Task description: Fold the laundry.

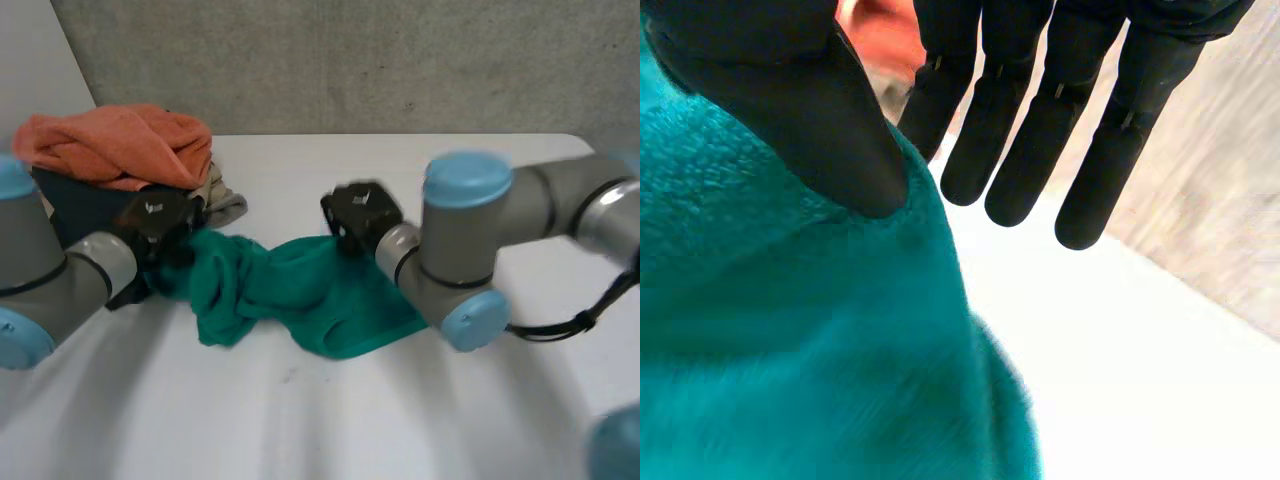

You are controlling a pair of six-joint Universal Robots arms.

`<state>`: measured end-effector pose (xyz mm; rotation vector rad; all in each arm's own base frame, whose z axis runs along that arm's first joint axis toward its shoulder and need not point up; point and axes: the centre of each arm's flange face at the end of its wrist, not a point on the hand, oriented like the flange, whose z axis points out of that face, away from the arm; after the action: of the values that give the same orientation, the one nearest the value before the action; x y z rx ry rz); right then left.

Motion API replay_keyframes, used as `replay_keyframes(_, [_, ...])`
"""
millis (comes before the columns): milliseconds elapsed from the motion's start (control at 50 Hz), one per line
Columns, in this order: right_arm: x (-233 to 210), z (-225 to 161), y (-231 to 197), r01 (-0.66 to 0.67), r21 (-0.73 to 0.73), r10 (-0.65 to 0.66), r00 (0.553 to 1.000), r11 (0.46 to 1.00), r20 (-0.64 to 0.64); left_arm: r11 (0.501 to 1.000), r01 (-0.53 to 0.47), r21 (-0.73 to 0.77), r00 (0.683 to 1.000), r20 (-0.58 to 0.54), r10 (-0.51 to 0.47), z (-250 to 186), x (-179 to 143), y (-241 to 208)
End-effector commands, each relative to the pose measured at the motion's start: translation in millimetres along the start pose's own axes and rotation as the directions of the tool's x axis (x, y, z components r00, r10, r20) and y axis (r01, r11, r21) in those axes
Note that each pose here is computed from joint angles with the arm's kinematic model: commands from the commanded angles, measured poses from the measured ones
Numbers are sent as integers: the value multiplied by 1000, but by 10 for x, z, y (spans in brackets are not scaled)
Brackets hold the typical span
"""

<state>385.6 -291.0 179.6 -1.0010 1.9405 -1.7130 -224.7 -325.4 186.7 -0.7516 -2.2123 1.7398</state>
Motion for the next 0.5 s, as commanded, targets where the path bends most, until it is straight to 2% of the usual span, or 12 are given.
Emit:
replay_keyframes(20, [547, -640, -833, 144, 59, -135, 982, 988, -134, 976, -70, 204, 997, 36, 64, -230, 58, -730])
replay_keyframes(140, [806, -1128, -1073, 249, -33, -251, 950, 968, -187, 964, -90, 250, 996, 33, 84, -617, 169, -1025])
replay_keyframes(240, [794, -1448, -1137, 327, -116, -343, 925, 938, -163, 980, -79, 181, 997, -1, 80, -786, 276, -900])
replay_keyframes(300, [808, -1530, -1000, 341, -194, -368, 921, 920, -128, 988, -70, 137, 997, -17, 73, -763, 319, -720])
replay_keyframes(400, [844, -1475, -739, 347, -283, -383, 920, 894, -82, 994, -80, 74, 996, -42, 83, -460, 368, -344])
replay_keyframes(460, [916, -1210, -471, 328, -327, -367, 928, 886, -65, 987, -134, 89, 989, -49, 139, -178, 421, -183])
replay_keyframes(500, [943, -1044, -433, 337, -302, -376, 923, 892, -81, 971, -191, 147, 981, -6, 194, 55, 405, -228])
